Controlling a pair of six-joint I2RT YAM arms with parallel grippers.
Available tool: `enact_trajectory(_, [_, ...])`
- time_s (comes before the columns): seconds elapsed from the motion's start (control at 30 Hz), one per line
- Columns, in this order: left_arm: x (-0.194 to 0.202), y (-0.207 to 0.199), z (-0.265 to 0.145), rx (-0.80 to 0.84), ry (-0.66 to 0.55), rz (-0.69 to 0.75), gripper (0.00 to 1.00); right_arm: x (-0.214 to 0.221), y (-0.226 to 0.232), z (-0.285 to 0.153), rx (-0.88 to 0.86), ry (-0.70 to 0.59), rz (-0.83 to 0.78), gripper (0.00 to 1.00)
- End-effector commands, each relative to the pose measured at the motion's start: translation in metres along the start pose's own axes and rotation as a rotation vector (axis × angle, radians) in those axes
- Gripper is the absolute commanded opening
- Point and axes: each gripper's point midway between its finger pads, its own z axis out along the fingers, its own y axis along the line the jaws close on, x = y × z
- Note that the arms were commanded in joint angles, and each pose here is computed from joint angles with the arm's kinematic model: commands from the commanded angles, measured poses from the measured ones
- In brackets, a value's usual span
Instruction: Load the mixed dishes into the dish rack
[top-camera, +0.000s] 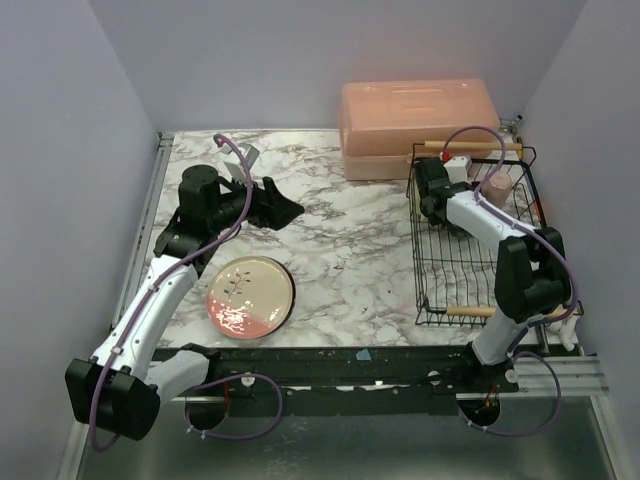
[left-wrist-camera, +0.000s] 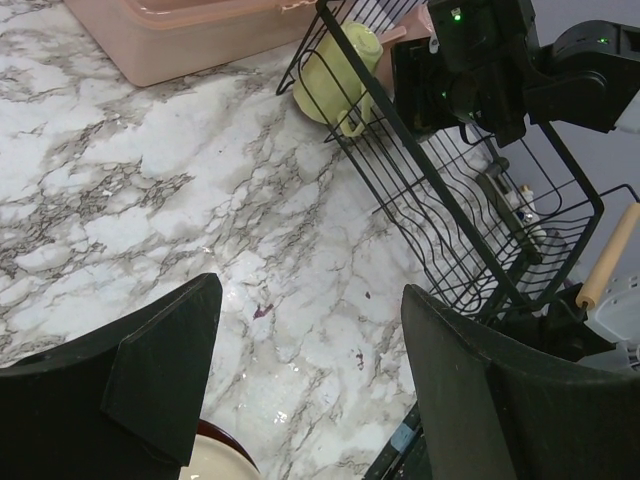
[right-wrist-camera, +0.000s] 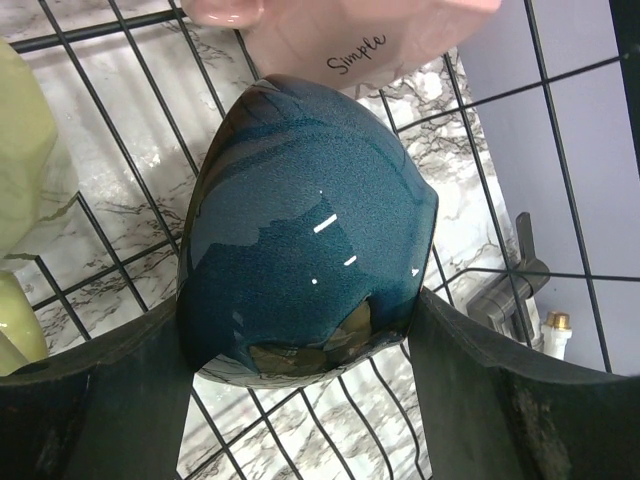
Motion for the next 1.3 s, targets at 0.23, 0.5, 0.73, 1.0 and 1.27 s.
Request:
enact_trajectory(0.23, [0.003, -0.004, 0.003, 0.041, 0.013, -0.015, 0.75, -0.018, 0.019, 0.003, -0.076, -0.039, 0.005, 0.49])
enact_trajectory(0.5, [0.006, -0.002, 0.005, 0.042, 0.024, -0.022, 0.75, -0.016, 0.022, -0.001, -0.114, -0.048, 0.027, 0.89])
enact_trajectory(0.73, [0.007, -0.001, 0.007, 0.046, 0.032, -0.03, 0.75, -0.019, 0.02, -0.005, -0.128, -0.058, 0.04, 0.93])
enact_trajectory(1.0, [0.01, 0.002, 0.01, 0.044, 0.042, -0.039, 0.75, -0.027, 0.011, -0.018, -0.143, -0.077, 0.071, 0.97])
enact_trajectory(1.27, [0.01, 0.0, 0.012, 0.062, 0.044, -0.033, 0.76, -0.035, 0.014, -0.042, -0.211, -0.132, 0.087, 0.97])
